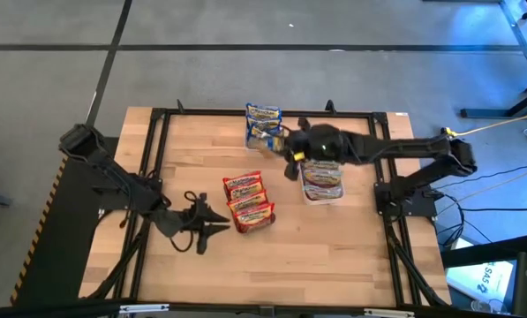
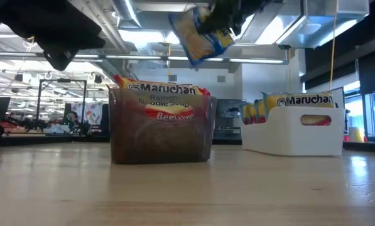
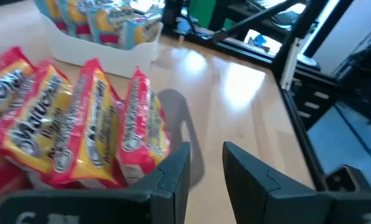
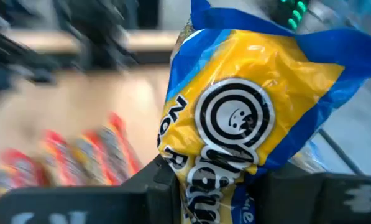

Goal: Sort Maruchan noodles
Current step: Put the blue noodle pack into the transparent bin

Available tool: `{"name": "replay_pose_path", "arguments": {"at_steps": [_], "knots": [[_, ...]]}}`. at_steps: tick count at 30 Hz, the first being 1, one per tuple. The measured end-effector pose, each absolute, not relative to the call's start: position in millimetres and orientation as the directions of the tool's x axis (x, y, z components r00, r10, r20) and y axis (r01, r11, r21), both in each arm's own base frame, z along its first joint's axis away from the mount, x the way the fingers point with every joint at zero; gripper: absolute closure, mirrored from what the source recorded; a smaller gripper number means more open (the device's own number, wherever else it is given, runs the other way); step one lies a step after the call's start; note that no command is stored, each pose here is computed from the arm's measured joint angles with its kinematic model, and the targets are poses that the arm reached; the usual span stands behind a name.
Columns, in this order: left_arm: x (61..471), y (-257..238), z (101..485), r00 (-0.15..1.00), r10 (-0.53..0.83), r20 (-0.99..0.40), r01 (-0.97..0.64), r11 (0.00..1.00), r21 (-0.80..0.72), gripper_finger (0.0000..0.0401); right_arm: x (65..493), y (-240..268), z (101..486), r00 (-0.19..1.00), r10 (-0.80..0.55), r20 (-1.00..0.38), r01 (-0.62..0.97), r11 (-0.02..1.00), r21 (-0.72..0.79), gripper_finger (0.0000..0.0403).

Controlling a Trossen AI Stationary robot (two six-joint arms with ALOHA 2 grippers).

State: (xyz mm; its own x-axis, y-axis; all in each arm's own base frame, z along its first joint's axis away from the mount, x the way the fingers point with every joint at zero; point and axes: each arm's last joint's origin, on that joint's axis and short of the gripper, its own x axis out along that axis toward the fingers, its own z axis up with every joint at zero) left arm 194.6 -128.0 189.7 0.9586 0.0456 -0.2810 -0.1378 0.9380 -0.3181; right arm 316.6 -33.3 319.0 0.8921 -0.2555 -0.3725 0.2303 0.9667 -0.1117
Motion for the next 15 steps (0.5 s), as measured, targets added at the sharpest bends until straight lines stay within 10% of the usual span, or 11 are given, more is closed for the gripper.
{"name": "replay_pose_path", "arguments": {"at_steps": [15], "knots": [[209,-102,189,0.942,0.163,-0.293,-0.229,0.951,-0.206,0.0312,369,-126,317,0.663,-0.417,-0.622,0.271,0.908,-0.320,0.0307]]}}
